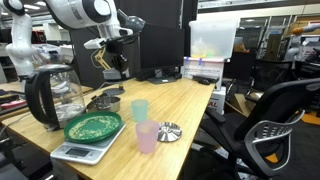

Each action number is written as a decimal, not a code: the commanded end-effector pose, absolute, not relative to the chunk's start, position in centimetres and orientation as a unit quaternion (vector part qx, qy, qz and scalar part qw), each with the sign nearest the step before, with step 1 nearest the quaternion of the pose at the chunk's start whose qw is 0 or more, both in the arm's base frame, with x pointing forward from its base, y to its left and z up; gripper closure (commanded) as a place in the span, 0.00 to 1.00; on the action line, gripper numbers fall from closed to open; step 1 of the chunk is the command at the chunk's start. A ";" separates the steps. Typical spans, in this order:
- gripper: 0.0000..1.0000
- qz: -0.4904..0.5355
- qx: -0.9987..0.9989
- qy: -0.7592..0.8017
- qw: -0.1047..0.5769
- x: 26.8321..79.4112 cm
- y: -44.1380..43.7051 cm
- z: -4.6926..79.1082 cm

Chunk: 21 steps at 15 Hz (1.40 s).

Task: Move the gray bowl to the right of the silver pot

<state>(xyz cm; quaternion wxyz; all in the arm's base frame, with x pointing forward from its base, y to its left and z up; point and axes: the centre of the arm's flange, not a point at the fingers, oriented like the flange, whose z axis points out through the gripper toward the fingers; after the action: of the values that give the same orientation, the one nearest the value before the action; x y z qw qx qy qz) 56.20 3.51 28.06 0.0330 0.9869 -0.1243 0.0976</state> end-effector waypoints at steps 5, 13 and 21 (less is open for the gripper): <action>0.98 0.098 0.987 -0.125 0.033 56.2 3.5 28.1; 0.99 0.094 0.953 -0.278 0.067 59.8 -4.1 24.5; 0.99 0.045 0.950 -0.297 0.083 59.6 -5.0 19.0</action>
<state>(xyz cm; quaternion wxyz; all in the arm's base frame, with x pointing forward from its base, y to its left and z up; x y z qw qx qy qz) 58.95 -5.31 19.93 0.0781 0.9517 -0.2910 0.0589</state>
